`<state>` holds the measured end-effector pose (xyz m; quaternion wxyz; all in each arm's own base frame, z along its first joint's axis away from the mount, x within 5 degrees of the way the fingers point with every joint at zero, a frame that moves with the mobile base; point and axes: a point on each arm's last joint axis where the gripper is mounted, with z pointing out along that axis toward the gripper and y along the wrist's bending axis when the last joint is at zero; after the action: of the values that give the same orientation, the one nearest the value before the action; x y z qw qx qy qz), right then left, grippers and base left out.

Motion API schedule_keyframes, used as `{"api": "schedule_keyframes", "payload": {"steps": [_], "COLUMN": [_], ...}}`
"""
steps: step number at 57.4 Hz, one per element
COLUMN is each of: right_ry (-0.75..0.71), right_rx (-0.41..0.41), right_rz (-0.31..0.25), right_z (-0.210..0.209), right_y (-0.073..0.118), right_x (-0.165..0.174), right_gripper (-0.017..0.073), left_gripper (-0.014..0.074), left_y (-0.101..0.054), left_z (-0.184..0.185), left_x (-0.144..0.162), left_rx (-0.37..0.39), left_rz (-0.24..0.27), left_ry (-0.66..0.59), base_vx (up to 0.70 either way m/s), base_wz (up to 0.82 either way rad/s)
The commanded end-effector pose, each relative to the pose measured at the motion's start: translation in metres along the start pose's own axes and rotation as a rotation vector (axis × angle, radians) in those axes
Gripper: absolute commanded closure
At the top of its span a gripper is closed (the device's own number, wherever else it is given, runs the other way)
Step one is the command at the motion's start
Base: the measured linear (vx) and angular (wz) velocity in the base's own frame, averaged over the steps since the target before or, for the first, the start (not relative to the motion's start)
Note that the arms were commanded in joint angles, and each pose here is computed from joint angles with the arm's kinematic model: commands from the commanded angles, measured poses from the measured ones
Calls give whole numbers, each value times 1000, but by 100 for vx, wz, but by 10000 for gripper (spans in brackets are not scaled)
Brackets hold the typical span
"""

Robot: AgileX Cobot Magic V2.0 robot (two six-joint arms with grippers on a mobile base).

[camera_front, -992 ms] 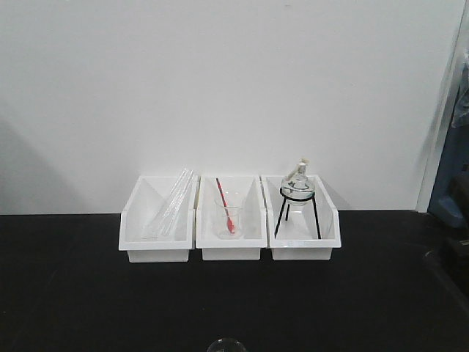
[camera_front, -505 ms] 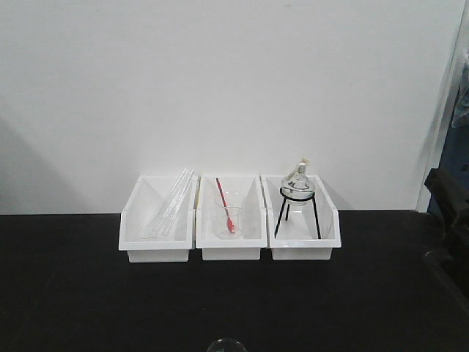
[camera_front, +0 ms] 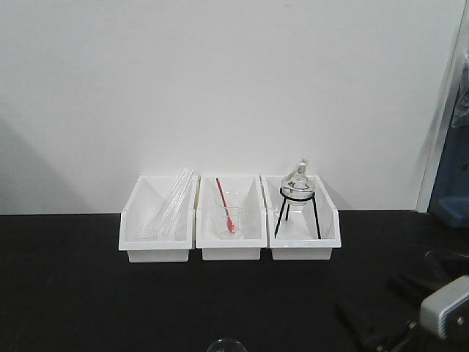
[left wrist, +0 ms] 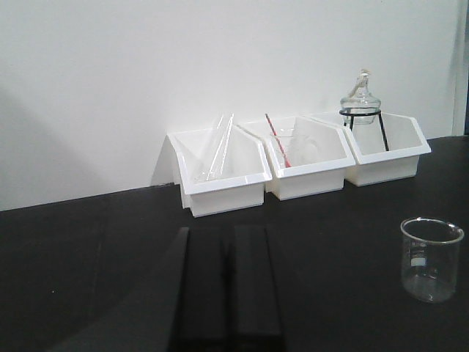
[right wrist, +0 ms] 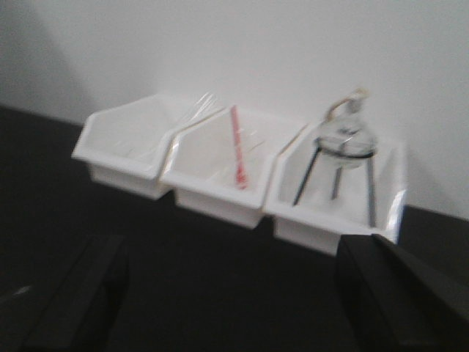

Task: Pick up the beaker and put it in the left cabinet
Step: 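Lower the right gripper onto the clear glass beaker and grasp it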

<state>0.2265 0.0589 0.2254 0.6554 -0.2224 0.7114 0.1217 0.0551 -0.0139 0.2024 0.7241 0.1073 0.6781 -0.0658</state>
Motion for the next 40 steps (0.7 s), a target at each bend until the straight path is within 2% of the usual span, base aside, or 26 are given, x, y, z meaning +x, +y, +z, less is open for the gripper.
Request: {"api": "schedule_keyframes", "payload": {"steps": [1,4,6,12,16,27,40], "right_ry": [-133,-124,-140,-161,-163,-103,-103], "right_rx": [-178,-256,-277,-294,-311,-366,-463], "right_rz": [-20,-7,13,106,140,167,160], "right_z": [6,13,16,27,34,65,98], "right_y": [15,20,22,21,21,25,47], "right_x": [1,14,18,36,48,72,82], "right_gripper": [-43,-39,-38,-35,-35,-35,-35], "left_gripper": [593,593,593,593,593,593,593], "left_y": [0,0,0,0,0,0,0], "left_z": [-1,-1,-1,-1,-1,-1,-1], "left_x": [-3,-3,-3,-3,-3,-3,-3], "left_rx": [-3,-3,-3,-3,-3,-3,-3], "left_rz": [-12,-12,-12,-12,-12,-12,-12], "left_ry": [-85,-85,-85,-85,-85,-85,-85], "base_vx": [0,0,0,0,0,0,0], "base_wz": [0,0,0,0,0,0,0]}}
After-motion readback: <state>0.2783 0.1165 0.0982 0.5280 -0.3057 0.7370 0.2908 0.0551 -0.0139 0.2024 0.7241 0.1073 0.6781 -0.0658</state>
